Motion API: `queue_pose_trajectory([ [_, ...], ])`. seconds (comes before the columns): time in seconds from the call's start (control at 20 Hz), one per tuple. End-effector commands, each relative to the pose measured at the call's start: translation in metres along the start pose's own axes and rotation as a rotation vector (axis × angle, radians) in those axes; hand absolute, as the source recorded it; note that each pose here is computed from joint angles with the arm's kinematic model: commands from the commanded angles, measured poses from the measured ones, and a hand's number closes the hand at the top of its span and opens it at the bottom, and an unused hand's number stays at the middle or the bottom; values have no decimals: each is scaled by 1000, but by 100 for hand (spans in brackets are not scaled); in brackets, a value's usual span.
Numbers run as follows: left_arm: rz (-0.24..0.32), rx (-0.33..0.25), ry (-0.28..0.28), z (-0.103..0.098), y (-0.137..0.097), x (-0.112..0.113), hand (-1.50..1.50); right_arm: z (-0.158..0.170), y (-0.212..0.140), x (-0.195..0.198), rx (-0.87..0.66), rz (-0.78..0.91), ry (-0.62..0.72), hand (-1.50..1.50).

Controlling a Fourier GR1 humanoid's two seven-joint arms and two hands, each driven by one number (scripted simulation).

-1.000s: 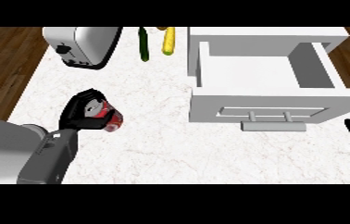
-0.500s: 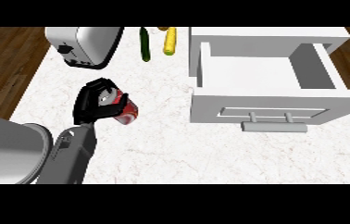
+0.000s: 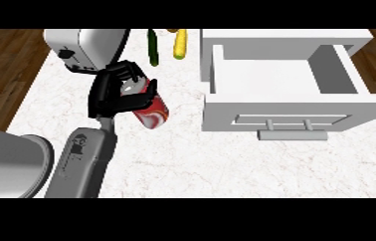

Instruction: Pick up the can, place it into the drawer and close the drawer

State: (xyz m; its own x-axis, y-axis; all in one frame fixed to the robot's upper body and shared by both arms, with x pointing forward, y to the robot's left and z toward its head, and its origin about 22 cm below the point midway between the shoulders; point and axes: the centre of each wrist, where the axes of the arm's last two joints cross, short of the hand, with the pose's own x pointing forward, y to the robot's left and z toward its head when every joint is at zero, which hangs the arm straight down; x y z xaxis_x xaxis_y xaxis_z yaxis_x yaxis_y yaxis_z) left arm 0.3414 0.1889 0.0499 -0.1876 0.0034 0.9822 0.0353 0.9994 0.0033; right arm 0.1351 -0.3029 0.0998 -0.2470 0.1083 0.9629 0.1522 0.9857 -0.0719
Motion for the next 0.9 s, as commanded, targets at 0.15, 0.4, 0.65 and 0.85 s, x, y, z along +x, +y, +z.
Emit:
queue_pose_trajectory([
  [0.15,-3,-65,-12,-25,-55,70,150,3,-7,-4,-8,-3,1,-150],
  [0.4,-43,-78,-43,-44,-76,110,150,10,-19,-8,-20,4,-12,-150],
  [0.65,-53,-96,-50,-55,-126,127,150,3,-14,1,4,14,-13,-150],
  [0.85,-62,-104,-64,-80,-143,155,150,-10,6,-3,5,-4,-8,-150],
])
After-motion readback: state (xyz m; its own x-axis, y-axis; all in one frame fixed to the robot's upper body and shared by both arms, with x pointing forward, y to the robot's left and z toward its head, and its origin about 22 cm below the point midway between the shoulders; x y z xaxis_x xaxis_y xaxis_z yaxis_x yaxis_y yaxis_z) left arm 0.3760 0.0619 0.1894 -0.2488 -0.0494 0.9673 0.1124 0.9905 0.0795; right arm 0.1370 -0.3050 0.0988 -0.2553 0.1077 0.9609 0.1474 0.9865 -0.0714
